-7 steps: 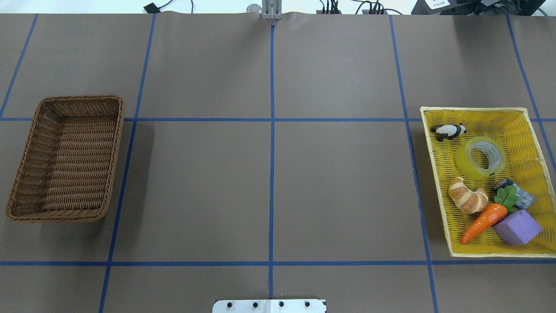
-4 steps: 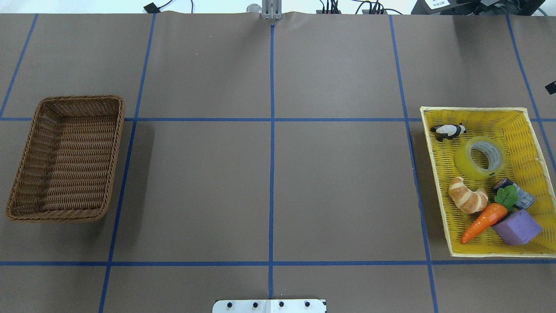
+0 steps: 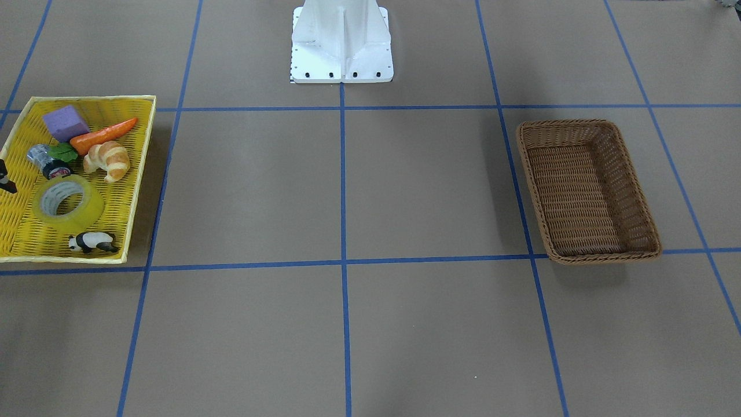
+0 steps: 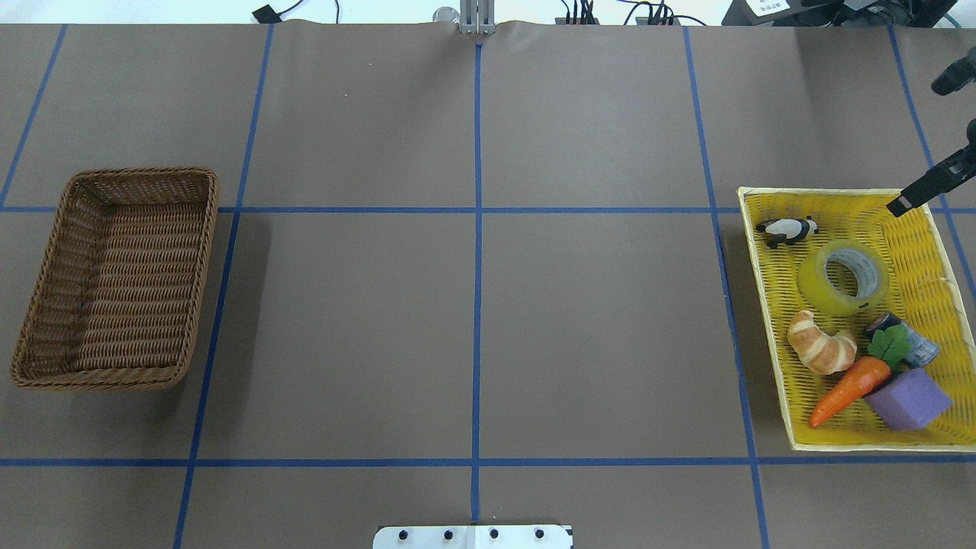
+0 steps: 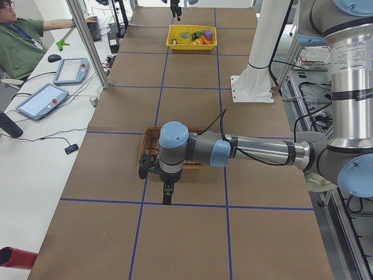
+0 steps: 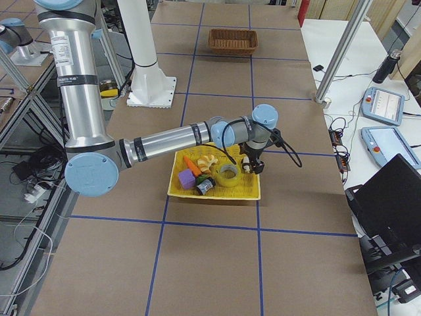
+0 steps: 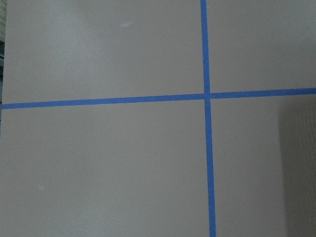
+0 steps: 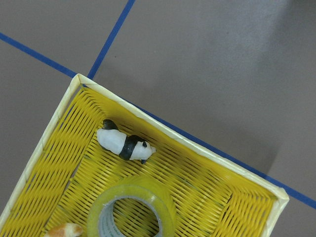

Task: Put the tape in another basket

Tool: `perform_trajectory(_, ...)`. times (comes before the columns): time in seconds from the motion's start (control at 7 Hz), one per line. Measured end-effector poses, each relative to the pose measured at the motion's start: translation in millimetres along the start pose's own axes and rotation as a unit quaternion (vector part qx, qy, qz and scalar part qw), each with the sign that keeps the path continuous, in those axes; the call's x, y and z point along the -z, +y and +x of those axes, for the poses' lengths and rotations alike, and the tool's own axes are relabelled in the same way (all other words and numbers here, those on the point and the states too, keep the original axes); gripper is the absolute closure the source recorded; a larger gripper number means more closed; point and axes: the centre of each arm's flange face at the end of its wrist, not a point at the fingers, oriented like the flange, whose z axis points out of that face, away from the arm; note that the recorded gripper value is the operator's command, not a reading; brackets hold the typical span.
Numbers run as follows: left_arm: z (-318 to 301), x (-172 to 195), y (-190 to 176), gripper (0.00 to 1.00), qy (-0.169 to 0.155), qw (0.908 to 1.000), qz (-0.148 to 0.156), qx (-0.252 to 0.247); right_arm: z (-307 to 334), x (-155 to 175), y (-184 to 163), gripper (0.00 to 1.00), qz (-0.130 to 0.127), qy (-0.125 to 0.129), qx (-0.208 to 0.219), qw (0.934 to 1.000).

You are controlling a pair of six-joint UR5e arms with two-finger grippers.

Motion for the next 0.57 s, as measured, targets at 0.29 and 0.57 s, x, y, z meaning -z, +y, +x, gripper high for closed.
perform_trajectory(0.29,0.0,-0.1,-0.2,0.01,0.000,1.0000,0.000,0.001,0.1,-36.4,2.2,0.00,-0.033,-0.006,-0.001,0.9994)
perform_trajectory(0.57,-0.1,-0.2,-0.1,0.01,0.000,1.0000,-0.001,0.001,1.4,-58.6,3.9,0.00,-0.055,-0.003,-0.001,0.9985)
